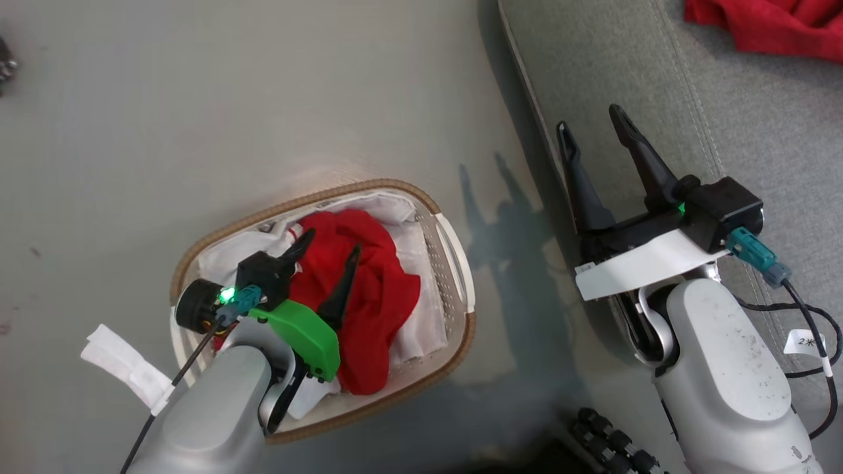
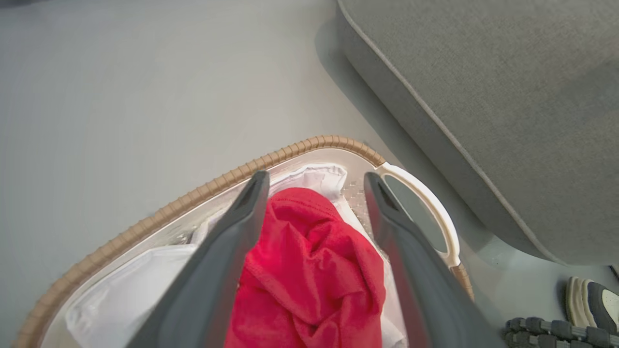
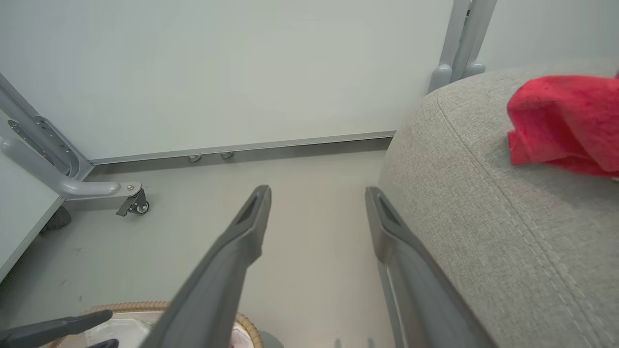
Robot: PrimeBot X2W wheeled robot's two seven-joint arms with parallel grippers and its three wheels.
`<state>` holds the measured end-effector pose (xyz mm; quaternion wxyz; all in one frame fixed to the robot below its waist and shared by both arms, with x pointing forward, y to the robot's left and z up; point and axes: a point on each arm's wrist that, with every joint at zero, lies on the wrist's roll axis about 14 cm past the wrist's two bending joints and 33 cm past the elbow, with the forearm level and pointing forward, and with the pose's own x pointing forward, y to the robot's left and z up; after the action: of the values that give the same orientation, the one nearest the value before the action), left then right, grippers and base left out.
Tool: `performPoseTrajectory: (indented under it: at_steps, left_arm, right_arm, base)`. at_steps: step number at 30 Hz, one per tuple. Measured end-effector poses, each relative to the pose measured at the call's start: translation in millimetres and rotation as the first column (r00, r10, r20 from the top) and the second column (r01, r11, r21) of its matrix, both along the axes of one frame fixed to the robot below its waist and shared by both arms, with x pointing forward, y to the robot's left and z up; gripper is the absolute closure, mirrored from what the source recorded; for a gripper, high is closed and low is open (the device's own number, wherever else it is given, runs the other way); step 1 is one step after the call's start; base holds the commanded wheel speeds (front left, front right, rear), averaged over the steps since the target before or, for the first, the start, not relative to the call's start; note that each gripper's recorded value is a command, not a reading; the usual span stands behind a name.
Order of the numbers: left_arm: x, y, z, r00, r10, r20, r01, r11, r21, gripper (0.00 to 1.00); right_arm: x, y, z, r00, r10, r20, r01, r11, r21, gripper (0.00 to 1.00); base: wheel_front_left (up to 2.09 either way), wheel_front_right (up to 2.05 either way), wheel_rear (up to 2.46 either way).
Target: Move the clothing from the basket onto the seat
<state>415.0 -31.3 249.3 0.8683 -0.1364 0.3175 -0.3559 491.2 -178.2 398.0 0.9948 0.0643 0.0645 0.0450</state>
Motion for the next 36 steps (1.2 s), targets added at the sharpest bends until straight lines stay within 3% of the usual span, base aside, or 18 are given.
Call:
performPoseTrajectory:
  at_steps: [5,14,23,31,32,33,36]
  left_arm:
    - [-27,-21,-29,0.989,-0.117,-0.086,0.117,0.993,-0.010,0.00]
    - [-58,-43,-67,0.953,-0.224,-0.203,0.220,0.975,-0.042,0.00]
    - [-80,-47,-100,0.909,-0.300,-0.289,0.307,0.952,-0.024,0.00]
    - [-98,-32,-124,0.868,-0.332,-0.369,0.375,0.926,0.050,0.00]
    - [-98,-31,-125,0.865,-0.332,-0.375,0.378,0.924,0.054,0.76]
    - [-99,-30,-125,0.865,-0.332,-0.376,0.379,0.924,0.056,1.00]
    - [-98,-30,-121,0.865,-0.325,-0.383,0.372,0.927,0.054,1.00]
  right_arm:
    - [1,-9,-17,0.999,-0.019,-0.035,0.019,1.000,-0.005,0.00]
    - [2,-19,-47,0.995,-0.037,-0.095,0.035,0.999,-0.025,0.00]
    - [-4,-33,-70,0.986,-0.070,-0.153,0.063,0.997,-0.054,0.00]
    - [0,-31,-76,0.986,-0.064,-0.156,0.056,0.997,-0.051,0.00]
    - [1,-31,-75,0.986,-0.063,-0.154,0.056,0.997,-0.050,0.00]
    - [1,-31,-74,0.987,-0.062,-0.151,0.055,0.997,-0.049,0.00]
    - [5,-29,-68,0.989,-0.057,-0.135,0.052,0.998,-0.047,0.00]
  base:
    - [0.00,0.00,0.00]
    - [0.00,0.00,0.00]
    - [0.00,0.00,0.00]
    - [0.00,0.00,0.00]
    - [0.00,0.00,0.00]
    - [0.00,0.00,0.00]
    - [0.00,0.00,0.00]
